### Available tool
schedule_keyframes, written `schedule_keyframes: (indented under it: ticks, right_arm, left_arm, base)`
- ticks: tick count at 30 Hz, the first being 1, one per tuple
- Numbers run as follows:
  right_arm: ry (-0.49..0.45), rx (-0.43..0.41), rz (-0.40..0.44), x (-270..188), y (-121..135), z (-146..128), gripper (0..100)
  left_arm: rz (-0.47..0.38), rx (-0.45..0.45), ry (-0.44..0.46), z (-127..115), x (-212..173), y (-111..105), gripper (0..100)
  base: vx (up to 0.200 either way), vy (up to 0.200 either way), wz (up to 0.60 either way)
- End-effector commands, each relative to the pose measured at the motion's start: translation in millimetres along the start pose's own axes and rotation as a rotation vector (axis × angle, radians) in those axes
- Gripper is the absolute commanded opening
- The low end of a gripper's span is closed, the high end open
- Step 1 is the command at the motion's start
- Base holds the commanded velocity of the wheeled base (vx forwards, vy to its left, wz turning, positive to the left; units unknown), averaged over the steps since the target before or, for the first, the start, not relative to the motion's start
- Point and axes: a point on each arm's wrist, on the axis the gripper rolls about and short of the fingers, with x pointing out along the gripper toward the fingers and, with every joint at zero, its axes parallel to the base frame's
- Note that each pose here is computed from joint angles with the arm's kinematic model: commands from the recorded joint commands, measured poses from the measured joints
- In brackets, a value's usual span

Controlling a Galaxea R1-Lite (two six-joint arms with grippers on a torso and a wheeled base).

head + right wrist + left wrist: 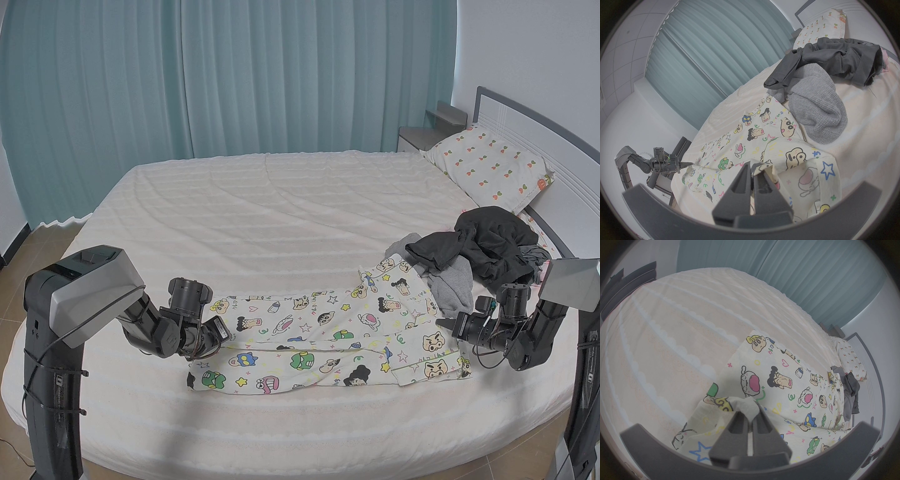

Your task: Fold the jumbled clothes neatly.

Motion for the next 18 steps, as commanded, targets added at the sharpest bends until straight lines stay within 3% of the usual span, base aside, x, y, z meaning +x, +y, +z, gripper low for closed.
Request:
schedule_keyframes:
  ticks: [1,4,5,12,18]
  right_arm:
    - [0.008,0.005,-0.003,1.2,-1.8,-2.4,0]
    - [0.014,0.009,-0.006,2.9,-3.8,-4.6,0]
    - [0.017,0.011,-0.007,2.9,-4.1,-5.4,100]
    - [0.009,0.011,-0.021,2.7,-5.3,-4.3,100]
    - [-0.070,0.008,-0.106,-9.5,-8.5,13.1,100]
  left_arm:
    - [0.001,0.000,0.000,-0.2,0.2,0.2,100]
    - [0.000,0.000,-0.001,0.2,-0.2,-0.1,100]
    - [0.000,0.000,-0.001,0.2,-0.2,-0.1,100]
    - [0.035,-0.028,-0.051,10.5,-1.8,7.1,100]
    - [0.041,-0.120,-0.113,41.7,-27.6,27.2,100]
  base:
    - [0.000,0.000,0.00]
    - [0.000,0.000,0.00]
    - [0.000,0.000,0.00]
    - [0.000,0.000,0.00]
    - [0.000,0.000,0.00]
